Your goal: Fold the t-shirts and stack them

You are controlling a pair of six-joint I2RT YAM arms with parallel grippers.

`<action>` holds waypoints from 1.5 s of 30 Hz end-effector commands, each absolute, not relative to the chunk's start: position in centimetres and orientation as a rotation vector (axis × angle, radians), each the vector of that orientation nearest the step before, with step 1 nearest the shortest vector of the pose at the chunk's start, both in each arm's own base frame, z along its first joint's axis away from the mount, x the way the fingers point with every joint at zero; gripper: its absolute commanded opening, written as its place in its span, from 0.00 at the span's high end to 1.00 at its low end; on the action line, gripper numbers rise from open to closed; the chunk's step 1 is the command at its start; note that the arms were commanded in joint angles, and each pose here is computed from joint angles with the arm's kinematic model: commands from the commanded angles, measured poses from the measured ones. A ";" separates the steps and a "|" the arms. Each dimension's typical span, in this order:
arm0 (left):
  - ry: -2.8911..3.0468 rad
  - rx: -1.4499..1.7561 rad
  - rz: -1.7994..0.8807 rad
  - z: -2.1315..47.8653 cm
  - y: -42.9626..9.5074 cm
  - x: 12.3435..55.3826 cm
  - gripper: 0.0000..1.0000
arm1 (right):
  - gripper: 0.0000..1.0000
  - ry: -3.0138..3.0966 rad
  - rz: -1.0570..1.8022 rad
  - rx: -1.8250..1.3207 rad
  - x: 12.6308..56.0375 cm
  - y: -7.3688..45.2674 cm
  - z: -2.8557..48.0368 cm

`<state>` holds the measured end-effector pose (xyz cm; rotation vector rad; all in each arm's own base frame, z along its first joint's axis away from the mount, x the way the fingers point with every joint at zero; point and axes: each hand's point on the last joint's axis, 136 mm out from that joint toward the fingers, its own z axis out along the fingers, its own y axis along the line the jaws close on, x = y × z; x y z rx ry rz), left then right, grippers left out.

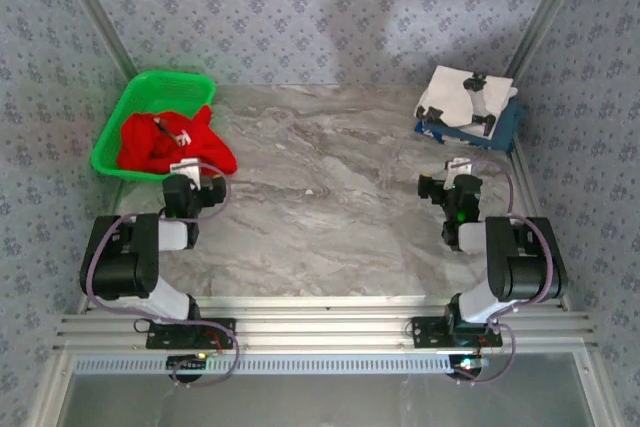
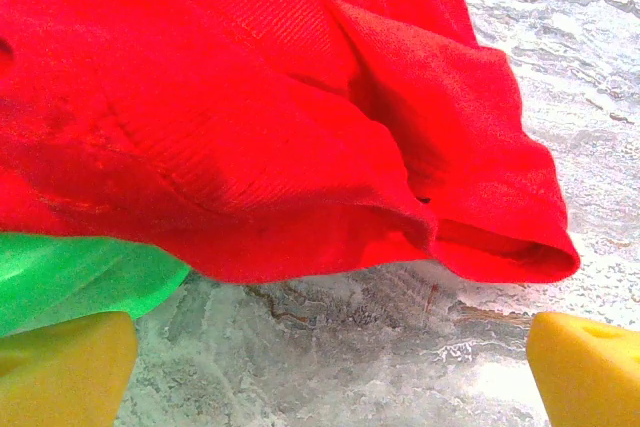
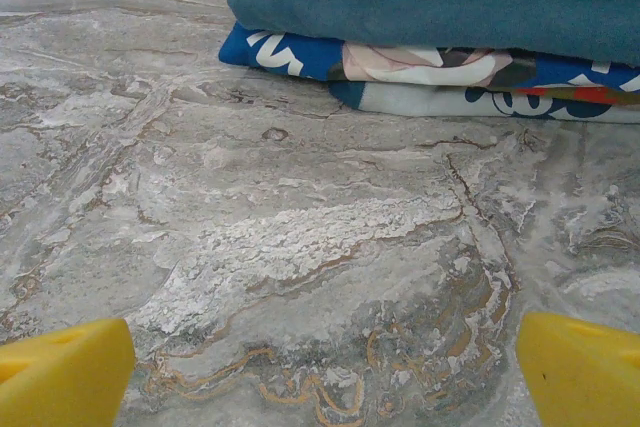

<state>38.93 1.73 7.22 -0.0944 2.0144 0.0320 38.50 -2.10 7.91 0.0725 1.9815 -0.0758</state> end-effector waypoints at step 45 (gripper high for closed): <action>2.176 -0.364 -0.263 25.7 -2.8 30.0 0.00 | 0.00 2.159 0.483 -0.202 31.1 10.6 19.2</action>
